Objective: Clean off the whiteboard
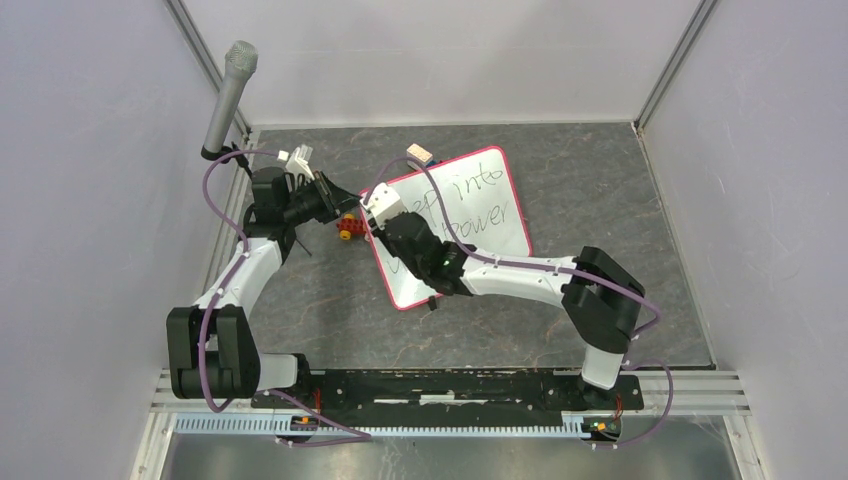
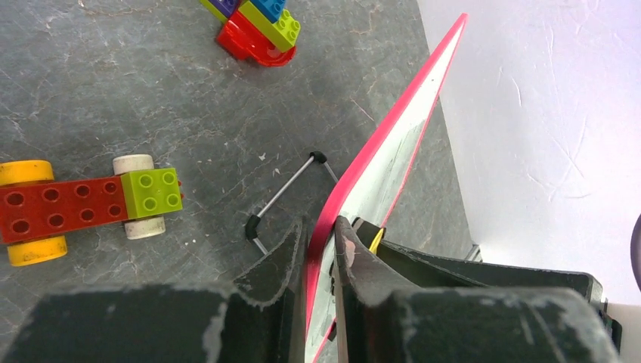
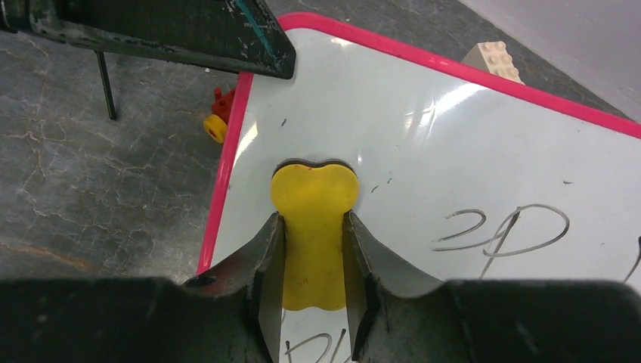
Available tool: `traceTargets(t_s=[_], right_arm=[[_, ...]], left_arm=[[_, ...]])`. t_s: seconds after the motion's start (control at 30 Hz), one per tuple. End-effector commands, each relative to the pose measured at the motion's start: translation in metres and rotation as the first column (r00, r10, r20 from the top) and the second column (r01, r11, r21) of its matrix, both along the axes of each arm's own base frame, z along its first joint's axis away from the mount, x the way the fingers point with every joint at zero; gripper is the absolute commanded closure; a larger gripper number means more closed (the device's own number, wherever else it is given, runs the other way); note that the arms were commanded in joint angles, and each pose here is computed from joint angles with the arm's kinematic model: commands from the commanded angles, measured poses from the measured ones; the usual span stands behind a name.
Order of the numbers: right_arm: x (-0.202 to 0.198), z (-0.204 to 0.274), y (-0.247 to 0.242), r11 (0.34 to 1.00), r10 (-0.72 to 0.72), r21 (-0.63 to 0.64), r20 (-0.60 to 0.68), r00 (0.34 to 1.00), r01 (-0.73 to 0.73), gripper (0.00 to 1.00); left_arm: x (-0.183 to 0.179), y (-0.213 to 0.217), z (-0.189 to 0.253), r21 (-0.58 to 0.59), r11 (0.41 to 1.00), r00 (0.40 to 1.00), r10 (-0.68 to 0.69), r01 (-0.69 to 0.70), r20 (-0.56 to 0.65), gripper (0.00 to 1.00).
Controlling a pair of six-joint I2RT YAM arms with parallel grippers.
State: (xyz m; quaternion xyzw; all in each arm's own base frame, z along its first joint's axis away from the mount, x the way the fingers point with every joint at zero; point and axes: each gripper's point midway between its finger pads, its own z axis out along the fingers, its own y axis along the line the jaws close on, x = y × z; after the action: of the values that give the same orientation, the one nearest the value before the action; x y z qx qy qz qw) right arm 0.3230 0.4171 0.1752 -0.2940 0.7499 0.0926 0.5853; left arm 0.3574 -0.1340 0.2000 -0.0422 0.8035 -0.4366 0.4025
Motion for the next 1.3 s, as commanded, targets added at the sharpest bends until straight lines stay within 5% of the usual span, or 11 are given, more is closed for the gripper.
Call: traceTargets(t_s=[0.0, 0.33, 0.8, 1.27], right_arm=[[0.017, -0.017, -0.028, 0.997, -0.076, -0.019, -0.038, 0.996, 0.075, 0.73], [0.028, -0.039, -0.102, 0.974, -0.225, -0.025, -0.067, 0.972, 0.224, 0.73], [-0.019, -0.034, 0.006, 0.997, 0.074, 0.007, -0.080, 0.994, -0.074, 0.73], [0.012, -0.032, -0.075, 0.993, -0.119, -0.031, -0.045, 0.992, 0.118, 0.73]], left_arm=[[-0.008, -0.010, 0.019, 0.009, 0.998, 0.994, -0.062, 0.061, 0.091, 0.98], [-0.008, -0.011, 0.018, 0.008, 0.998, 0.994, -0.064, 0.064, 0.088, 0.98], [-0.008, -0.012, 0.016, 0.003, 0.997, 0.994, -0.075, 0.075, 0.078, 0.98], [-0.007, -0.011, 0.016, 0.011, 0.997, 0.994, -0.074, 0.073, 0.078, 0.98]])
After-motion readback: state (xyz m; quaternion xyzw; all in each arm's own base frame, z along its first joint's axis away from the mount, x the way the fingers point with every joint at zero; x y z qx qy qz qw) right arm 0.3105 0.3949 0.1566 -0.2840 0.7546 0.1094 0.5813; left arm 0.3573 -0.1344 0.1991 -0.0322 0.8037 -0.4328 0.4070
